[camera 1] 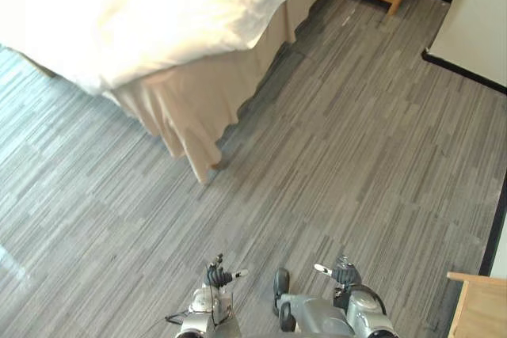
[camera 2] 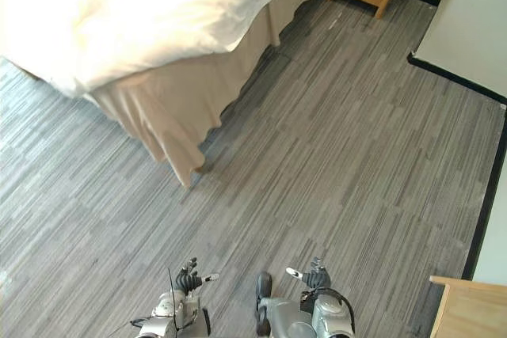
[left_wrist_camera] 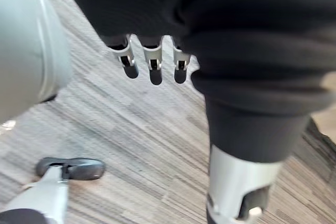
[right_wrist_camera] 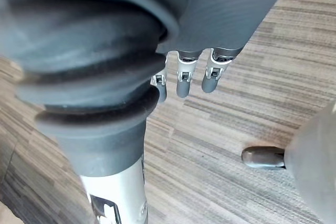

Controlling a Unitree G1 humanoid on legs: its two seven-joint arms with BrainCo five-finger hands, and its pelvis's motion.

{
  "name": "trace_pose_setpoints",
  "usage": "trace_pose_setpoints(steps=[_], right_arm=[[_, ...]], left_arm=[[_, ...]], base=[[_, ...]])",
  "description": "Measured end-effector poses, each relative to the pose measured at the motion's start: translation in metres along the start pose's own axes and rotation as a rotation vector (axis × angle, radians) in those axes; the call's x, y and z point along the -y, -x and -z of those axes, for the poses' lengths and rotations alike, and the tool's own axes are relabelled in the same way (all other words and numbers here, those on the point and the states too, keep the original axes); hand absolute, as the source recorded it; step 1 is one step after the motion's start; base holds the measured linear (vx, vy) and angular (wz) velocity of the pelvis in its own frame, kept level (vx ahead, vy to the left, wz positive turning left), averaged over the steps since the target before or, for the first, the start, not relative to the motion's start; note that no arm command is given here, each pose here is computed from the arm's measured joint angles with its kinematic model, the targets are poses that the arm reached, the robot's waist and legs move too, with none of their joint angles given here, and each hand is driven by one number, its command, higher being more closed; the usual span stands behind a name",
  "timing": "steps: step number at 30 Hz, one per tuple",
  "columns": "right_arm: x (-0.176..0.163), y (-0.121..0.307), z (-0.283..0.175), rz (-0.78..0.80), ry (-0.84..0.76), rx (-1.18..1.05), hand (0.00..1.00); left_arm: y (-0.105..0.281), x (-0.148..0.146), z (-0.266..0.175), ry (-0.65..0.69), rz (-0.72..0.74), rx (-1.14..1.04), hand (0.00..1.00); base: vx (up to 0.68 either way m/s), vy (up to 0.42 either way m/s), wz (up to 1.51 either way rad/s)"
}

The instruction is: Tidy the bed and pick cloth on bed and put in laundry

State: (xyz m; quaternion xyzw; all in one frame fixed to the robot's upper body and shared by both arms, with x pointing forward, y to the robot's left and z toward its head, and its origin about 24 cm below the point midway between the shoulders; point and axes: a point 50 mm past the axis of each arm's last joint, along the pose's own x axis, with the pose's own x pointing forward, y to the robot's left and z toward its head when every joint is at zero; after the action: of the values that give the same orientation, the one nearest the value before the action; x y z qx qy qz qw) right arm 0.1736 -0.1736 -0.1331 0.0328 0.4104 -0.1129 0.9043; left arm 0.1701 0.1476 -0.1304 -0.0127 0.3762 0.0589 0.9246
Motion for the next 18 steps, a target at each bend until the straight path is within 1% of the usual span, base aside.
trace_pose_setpoints(steps=[3, 5, 9, 10, 14, 16, 18], right_arm=[[0.006, 0.0, 0.0, 0.01, 0.043, 0.009, 0.0], [0.006, 0.004, 0.017, 0.011, 0.058, -0.045, 0.0], [0.001, 0.011, 0.043, -0.006, 0.082, -0.149, 0.0], [0.002, 0.015, 0.05, -0.002, 0.069, -0.164, 0.0], [0.014, 0.013, 0.041, 0.02, 0.082, -0.103, 0.0], [0.021, 0.014, 0.041, 0.039, 0.079, -0.094, 0.0], [0.024, 0.017, 0.046, 0.051, 0.077, -0.104, 0.0]], left_arm=[[0.001, 0.004, 0.002, 0.007, 0.016, -0.006, 0.0], [0.0, 0.002, 0.002, 0.001, 0.015, -0.01, 0.0], [0.002, -0.01, 0.009, 0.002, -0.01, -0.037, 0.0], [0.004, -0.014, 0.016, 0.004, -0.025, -0.057, 0.0], [0.008, -0.02, 0.031, -0.007, -0.04, -0.129, 0.0], [0.01, -0.02, 0.037, 0.009, -0.05, -0.147, 0.0], [0.011, -0.015, 0.038, 0.023, -0.041, -0.15, 0.0]], base=[[0.63, 0.03, -0.43], [0.66, 0.103, -0.22], [0.71, 0.111, 0.48], [0.67, 0.124, 0.79], [0.62, -0.02, 1.48], [0.53, -0.134, 1.71], [0.59, -0.288, 1.85]])
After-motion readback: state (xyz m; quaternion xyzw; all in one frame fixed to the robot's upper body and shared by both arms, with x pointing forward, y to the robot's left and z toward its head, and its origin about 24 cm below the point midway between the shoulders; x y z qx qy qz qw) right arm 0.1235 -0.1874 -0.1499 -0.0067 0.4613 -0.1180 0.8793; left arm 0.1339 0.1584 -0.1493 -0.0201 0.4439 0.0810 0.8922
